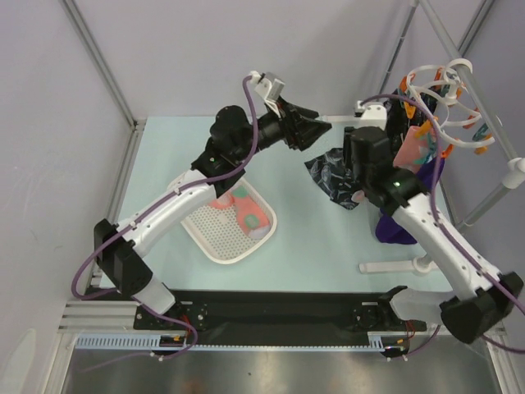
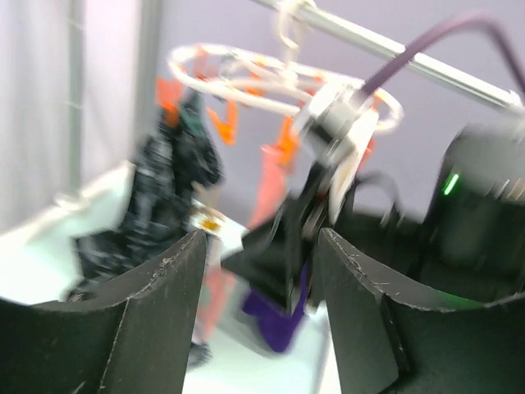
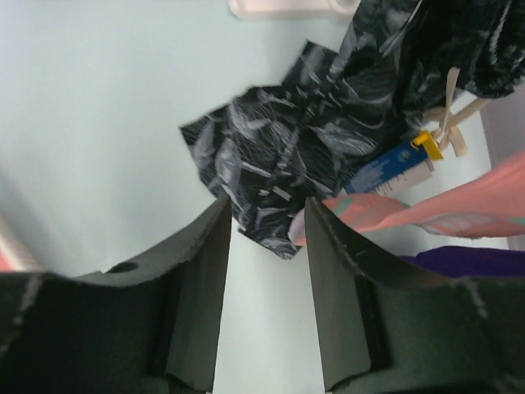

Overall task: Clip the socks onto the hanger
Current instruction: Open the clamp at the hanger.

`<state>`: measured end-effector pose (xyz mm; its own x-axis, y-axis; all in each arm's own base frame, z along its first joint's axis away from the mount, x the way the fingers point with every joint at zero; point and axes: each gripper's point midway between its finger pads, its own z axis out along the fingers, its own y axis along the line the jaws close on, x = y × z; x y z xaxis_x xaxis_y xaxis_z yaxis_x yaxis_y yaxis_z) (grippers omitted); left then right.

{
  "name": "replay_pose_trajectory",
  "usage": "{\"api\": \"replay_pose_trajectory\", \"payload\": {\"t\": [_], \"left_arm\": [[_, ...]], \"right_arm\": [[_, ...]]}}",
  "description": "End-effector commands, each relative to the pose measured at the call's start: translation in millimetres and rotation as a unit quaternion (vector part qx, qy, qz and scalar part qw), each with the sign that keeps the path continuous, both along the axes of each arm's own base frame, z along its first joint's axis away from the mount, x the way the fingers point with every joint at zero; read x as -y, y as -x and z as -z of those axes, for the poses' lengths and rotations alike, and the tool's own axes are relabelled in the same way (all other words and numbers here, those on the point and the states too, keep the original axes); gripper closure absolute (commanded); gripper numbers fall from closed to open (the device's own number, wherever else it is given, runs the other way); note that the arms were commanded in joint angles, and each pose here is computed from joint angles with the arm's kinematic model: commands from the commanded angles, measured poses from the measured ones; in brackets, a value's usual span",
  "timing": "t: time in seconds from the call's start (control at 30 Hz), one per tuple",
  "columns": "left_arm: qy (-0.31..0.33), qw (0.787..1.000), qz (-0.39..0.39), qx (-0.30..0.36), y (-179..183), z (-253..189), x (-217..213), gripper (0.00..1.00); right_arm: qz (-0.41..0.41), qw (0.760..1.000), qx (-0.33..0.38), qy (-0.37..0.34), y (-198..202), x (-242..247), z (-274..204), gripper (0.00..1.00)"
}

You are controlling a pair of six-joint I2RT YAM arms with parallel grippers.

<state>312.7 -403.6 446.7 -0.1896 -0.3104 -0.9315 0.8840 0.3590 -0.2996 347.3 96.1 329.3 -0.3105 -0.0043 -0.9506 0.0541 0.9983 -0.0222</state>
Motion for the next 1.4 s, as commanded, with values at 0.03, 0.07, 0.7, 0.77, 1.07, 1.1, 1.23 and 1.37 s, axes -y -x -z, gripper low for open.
{"api": "replay_pose_trajectory", "payload": {"t": [0.03,0.07,0.7,0.77,1.07,1.1,1.23,1.37], "left_arm": [[0.017,0.999,-0.003,0.036,-18,-3,-20,0.37],[0.015,1.000,0.000,0.023,-22,7,-24,0.37],[-0.041,0.999,0.016,-0.026,-40,77,-37,0.37],[-0.040,0.998,0.025,-0.030,-40,79,-34,0.38],[-0.035,0.998,0.040,-0.040,-36,87,-31,0.38],[-0.032,0.998,0.041,-0.036,-34,83,-32,0.38],[-0.029,0.998,0.040,-0.033,-30,82,-35,0.38],[-0.026,0.998,0.053,-0.022,-23,78,-35,0.38]], "right_arm": [[0.103,0.992,0.045,0.051,-33,15,-14,0.53],[0.115,0.991,0.048,0.054,-37,16,-13,0.53],[0.249,0.955,-0.083,0.137,-25,104,103,0.49],[0.281,0.943,-0.096,0.148,-12,123,108,0.49],[0.434,0.889,-0.077,0.120,70,200,95,0.49],[0.435,0.890,-0.071,0.113,72,201,92,0.49],[0.415,0.905,-0.049,0.080,71,196,81,0.49],[0.342,0.939,-0.036,0.033,60,176,74,0.48]]}}
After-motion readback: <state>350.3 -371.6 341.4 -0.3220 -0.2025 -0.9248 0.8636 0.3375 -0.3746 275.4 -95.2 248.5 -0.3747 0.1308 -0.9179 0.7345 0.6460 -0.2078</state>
